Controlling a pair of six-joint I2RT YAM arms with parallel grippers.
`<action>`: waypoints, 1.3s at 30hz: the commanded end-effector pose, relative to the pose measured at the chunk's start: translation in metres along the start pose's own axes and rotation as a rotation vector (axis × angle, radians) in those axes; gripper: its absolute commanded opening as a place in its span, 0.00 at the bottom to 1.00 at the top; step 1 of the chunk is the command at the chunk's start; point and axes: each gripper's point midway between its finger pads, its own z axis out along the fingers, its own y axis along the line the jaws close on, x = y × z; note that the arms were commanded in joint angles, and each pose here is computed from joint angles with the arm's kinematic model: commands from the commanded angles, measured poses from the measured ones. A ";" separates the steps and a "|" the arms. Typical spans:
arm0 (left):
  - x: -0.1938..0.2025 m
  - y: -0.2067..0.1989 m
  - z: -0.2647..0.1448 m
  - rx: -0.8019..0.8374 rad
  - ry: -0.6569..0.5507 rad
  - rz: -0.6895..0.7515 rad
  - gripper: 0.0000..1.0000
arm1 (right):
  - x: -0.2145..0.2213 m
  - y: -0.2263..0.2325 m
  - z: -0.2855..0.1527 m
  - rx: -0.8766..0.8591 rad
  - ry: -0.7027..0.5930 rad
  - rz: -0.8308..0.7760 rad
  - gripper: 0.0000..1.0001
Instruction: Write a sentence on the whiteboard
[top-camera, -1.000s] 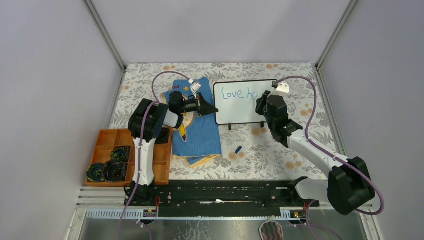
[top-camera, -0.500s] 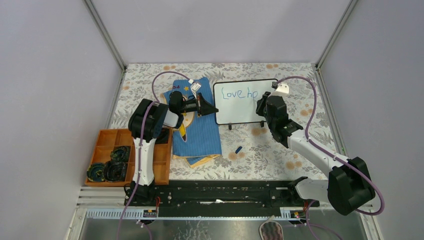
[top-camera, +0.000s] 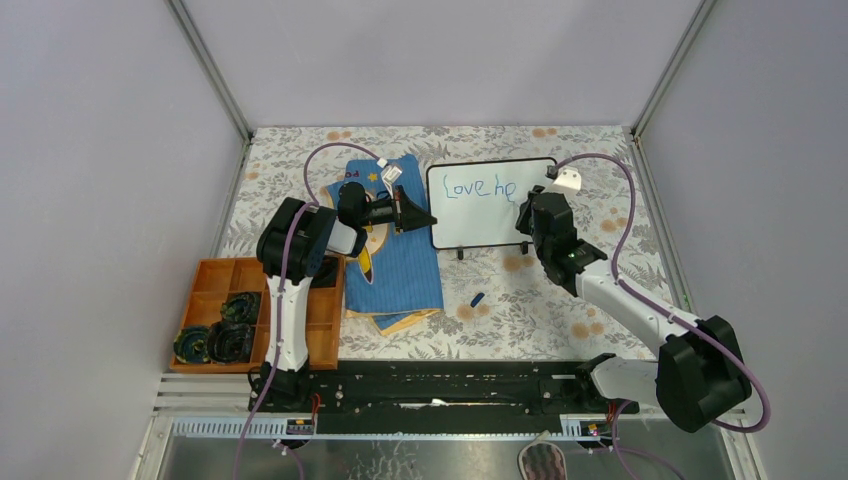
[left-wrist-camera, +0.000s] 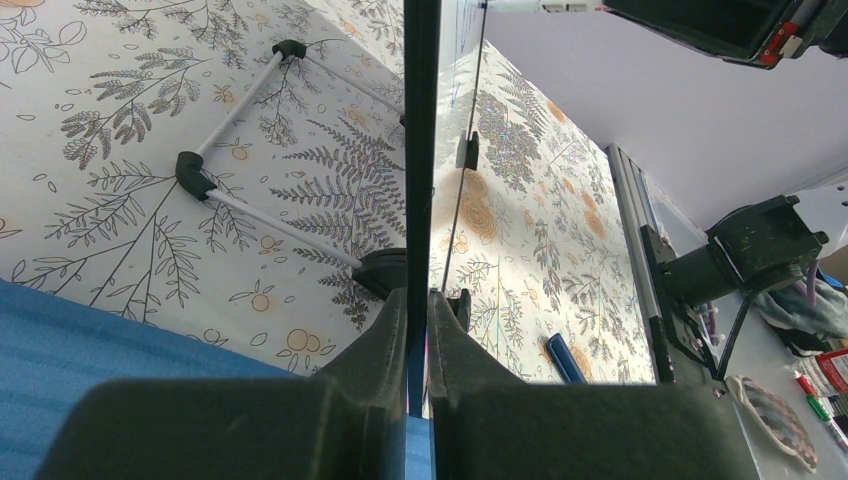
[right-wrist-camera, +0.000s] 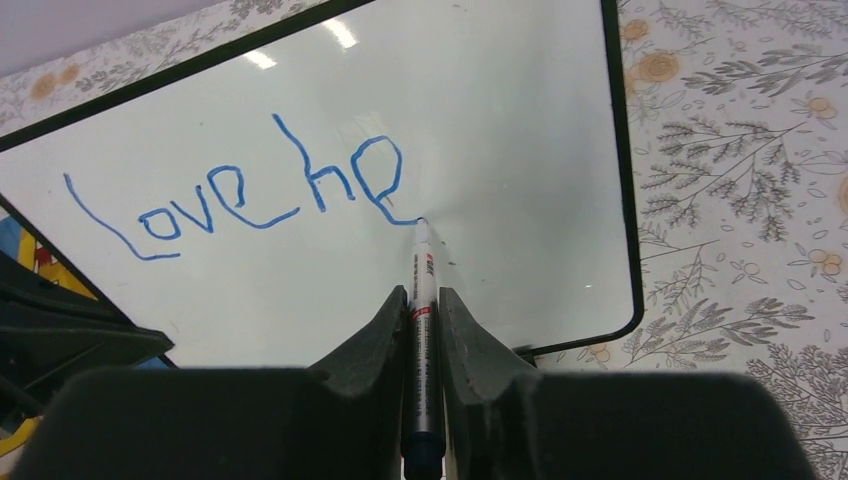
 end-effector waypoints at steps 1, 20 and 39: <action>0.022 0.013 -0.008 -0.051 0.037 -0.049 0.00 | -0.035 -0.016 -0.003 0.098 -0.104 0.009 0.00; 0.022 0.013 -0.008 -0.053 0.040 -0.046 0.00 | -0.070 0.003 -0.014 -0.007 -0.201 0.057 0.00; 0.022 0.013 -0.008 -0.055 0.042 -0.047 0.00 | -0.071 0.001 0.002 0.031 -0.197 0.036 0.00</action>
